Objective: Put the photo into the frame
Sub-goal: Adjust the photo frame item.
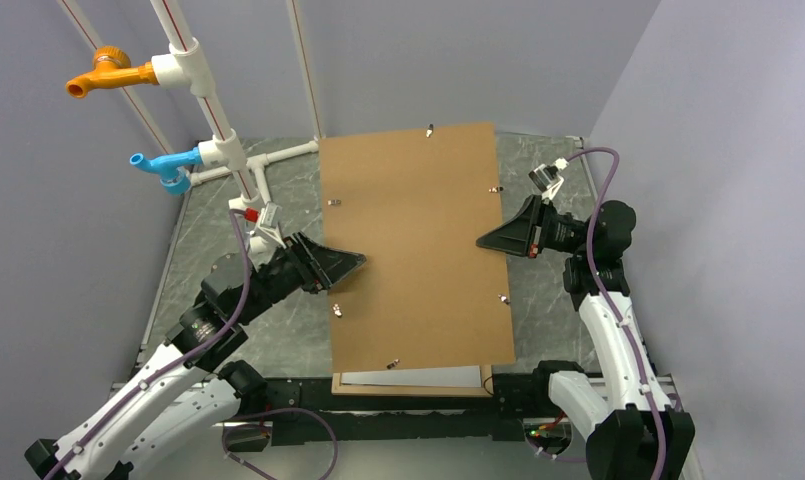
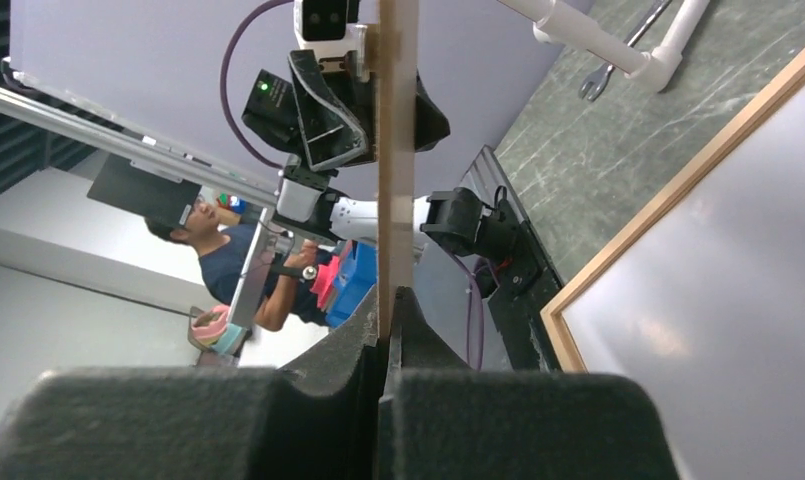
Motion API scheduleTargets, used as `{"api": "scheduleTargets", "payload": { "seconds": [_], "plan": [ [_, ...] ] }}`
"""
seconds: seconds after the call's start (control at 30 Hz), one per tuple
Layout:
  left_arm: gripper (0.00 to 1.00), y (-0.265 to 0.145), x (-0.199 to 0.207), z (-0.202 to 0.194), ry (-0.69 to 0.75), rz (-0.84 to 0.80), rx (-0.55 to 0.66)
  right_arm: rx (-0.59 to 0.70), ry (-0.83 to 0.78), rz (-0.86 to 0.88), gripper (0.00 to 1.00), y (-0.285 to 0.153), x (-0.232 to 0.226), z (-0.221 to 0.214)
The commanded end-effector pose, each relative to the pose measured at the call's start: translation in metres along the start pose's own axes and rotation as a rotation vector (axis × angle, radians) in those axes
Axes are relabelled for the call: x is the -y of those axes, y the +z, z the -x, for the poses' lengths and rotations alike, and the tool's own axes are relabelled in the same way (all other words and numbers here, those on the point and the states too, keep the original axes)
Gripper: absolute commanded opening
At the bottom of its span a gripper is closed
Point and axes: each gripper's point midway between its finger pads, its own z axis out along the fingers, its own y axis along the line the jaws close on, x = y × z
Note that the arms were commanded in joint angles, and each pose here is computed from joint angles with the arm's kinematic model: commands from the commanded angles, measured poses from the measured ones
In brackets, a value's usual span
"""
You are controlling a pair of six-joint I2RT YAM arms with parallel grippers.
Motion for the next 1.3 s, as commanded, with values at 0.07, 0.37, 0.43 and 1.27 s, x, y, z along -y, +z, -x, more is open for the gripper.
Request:
{"api": "scheduleTargets", "payload": {
  "seconds": [0.07, 0.37, 0.43, 1.27],
  "plan": [
    [0.85, 0.003, 0.004, 0.012, 0.020, 0.000, 0.036, -0.005, -0.104, 0.052, 0.00, -0.001, -0.022, 0.001],
    [1.00, -0.014, -0.031, 0.020, 0.114, 0.305, -0.008, 0.019, -0.177, -0.158, 0.00, -0.003, 0.013, 0.009],
    [0.99, -0.017, -0.037, 0.022, 0.140, 0.352, -0.020, 0.024, -0.196, -0.187, 0.00, -0.003, 0.018, 0.013],
    [0.93, 0.060, -0.071, -0.005, 0.248, 0.419, -0.263, 0.032, 0.103, -0.323, 0.00, -0.007, 0.121, -0.021]
  ]
}}
